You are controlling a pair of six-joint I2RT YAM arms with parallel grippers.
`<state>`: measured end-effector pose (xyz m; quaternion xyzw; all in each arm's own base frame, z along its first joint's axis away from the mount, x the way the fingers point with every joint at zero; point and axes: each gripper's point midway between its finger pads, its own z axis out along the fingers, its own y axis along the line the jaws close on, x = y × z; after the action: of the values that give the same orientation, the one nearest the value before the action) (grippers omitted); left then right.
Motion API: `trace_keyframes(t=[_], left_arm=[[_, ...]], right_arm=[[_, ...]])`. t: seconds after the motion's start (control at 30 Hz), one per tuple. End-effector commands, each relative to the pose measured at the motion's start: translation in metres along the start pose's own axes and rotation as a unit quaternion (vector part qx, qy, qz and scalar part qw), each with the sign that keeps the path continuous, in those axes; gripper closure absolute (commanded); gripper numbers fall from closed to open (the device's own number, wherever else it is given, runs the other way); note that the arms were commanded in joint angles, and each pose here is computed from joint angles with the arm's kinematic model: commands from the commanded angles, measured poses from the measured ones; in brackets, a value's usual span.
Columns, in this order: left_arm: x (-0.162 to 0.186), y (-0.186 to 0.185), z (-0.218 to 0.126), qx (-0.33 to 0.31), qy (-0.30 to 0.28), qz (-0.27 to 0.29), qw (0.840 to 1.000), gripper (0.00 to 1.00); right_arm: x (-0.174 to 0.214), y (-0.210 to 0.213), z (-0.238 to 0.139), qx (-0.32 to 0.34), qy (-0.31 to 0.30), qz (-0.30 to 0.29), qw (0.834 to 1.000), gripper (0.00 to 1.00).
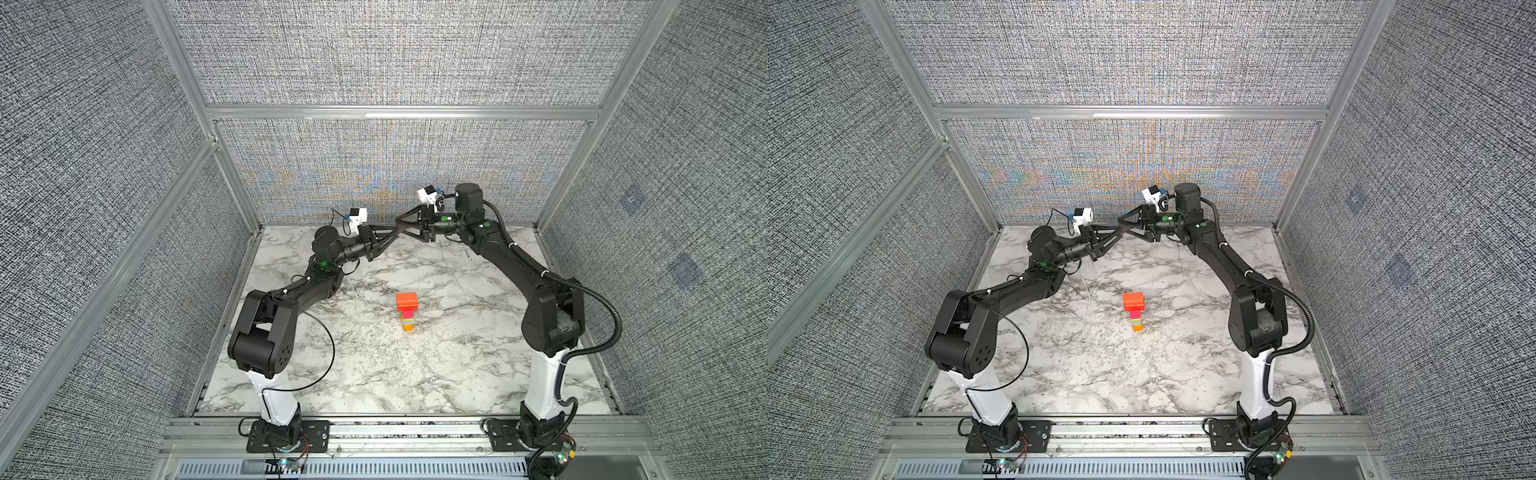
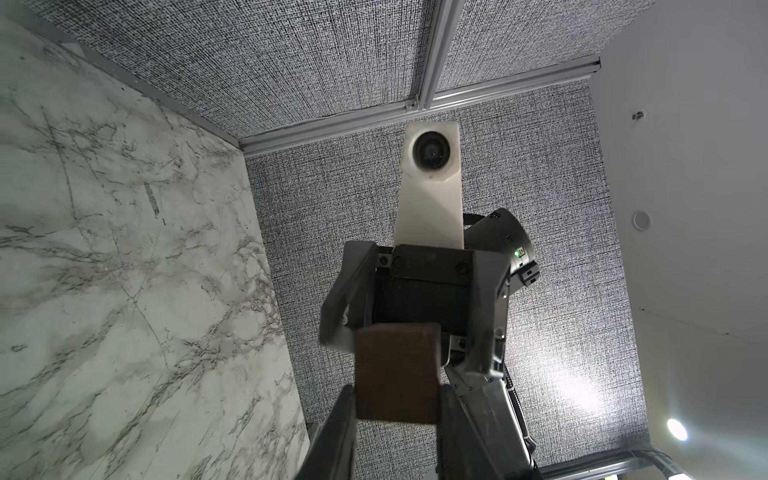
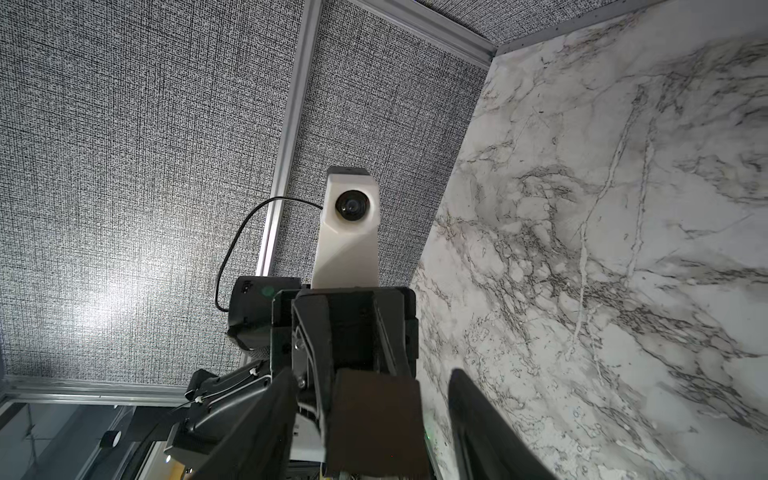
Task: Build the wood block tower
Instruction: 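Open the right gripper and draw back while the left gripper lowers the wedge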
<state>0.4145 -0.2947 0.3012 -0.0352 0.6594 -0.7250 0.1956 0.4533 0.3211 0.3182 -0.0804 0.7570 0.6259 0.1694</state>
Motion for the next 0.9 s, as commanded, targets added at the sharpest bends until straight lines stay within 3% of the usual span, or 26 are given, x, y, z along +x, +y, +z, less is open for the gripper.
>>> trace_keyframes(t=[0.0,0.3,0.5,0.6,0.7,0.87], left_arm=[[0.005,-0.008,-0.001,0.007,0.009,0.020,1.000,0.79],[0.016,0.001,-0.007,-0.036,0.024,0.038,0.998,0.79],[0.028,0.016,-0.029,-0.151,0.031,0.100,0.983,0.79],[0.032,0.022,-0.048,-0.226,0.028,0.142,0.963,0.79],[0.033,0.030,-0.074,-0.308,0.016,0.185,0.933,0.79],[0.032,0.047,-0.132,-0.442,-0.023,0.245,0.863,0.79]], right_arm=[[-0.001,0.002,-0.003,0.001,-0.005,-0.014,1.000,0.36],[-0.006,-0.010,-0.020,0.018,-0.025,-0.007,0.999,0.32],[-0.003,-0.026,-0.039,0.059,-0.037,-0.006,0.998,0.32],[0.003,-0.035,-0.048,0.086,-0.038,-0.009,0.996,0.32],[0.009,-0.041,-0.055,0.109,-0.037,-0.012,0.993,0.32],[0.022,-0.052,-0.064,0.130,-0.033,-0.013,0.991,0.32]])
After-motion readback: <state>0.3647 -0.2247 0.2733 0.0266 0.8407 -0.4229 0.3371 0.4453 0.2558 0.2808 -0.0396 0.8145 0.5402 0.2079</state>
